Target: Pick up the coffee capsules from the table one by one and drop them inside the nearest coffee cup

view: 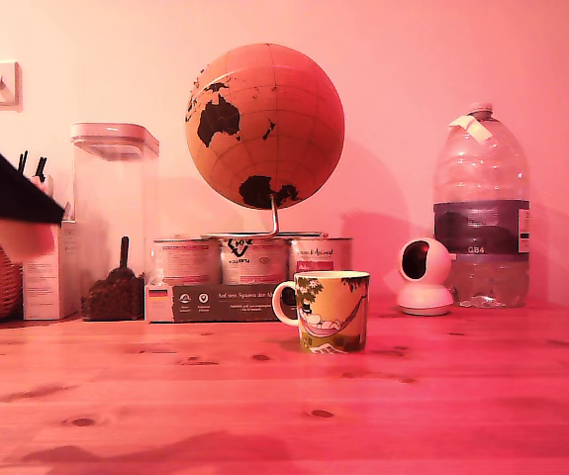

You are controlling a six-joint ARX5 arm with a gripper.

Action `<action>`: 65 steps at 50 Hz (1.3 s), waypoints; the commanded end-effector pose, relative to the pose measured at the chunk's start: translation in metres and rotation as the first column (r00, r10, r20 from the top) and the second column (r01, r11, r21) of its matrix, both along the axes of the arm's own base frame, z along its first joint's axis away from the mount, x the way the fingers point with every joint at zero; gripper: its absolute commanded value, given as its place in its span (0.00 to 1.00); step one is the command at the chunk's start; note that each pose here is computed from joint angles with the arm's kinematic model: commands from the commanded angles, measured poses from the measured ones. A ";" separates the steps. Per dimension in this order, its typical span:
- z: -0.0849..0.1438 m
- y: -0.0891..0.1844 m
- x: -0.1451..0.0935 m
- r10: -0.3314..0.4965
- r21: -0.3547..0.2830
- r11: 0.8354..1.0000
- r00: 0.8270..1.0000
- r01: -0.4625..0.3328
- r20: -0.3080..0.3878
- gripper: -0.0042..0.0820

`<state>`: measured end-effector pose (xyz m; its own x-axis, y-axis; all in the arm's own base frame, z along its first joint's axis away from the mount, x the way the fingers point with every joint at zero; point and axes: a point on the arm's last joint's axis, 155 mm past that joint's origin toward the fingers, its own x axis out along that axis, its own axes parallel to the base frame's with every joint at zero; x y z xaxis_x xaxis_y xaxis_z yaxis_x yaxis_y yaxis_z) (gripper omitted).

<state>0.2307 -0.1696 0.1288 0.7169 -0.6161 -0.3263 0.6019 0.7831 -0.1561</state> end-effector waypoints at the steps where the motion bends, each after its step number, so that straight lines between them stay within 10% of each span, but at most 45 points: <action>1: 0.014 -0.002 0.002 -0.003 -0.022 1.000 0.999 0.004 0.033 0.15; 35: 0.058 -0.009 0.013 0.002 -0.082 0.997 0.991 0.010 0.136 0.15; 65: 0.059 -0.040 0.057 -0.029 0.003 1.000 0.999 0.029 -0.028 0.16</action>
<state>0.2845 -0.2058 0.1849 0.6920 -0.6320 -0.3488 0.6169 0.7687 -0.1689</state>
